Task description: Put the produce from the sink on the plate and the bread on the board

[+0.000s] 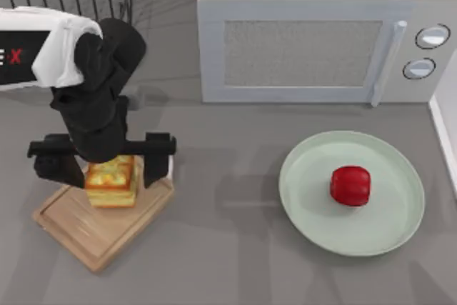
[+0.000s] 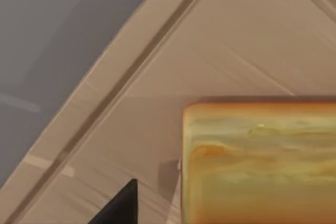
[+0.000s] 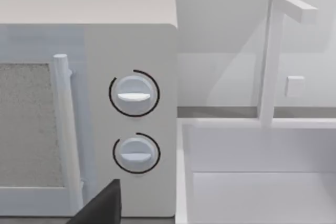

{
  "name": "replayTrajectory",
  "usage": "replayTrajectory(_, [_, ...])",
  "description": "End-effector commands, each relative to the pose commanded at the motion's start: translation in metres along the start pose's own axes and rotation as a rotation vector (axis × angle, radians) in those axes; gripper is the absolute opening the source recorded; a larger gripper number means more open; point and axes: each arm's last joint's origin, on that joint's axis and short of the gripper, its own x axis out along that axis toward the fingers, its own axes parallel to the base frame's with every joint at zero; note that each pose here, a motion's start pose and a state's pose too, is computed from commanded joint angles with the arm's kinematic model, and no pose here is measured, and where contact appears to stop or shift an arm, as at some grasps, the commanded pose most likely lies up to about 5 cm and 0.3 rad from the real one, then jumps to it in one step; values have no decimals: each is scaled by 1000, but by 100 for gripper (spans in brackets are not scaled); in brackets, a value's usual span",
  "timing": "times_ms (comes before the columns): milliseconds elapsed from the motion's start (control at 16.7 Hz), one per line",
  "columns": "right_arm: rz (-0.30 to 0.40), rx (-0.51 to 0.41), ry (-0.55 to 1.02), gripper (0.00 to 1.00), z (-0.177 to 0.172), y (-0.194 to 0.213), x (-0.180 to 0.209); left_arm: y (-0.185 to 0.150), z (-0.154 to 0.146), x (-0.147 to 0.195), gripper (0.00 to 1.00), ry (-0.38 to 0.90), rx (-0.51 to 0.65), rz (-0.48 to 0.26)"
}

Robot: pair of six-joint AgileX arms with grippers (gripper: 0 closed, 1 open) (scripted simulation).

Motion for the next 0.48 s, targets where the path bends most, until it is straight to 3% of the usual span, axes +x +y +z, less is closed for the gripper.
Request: replayTrajectory(480, [0,0,0,100,0,0,0,1,0,-2,100,-12,-1,-4])
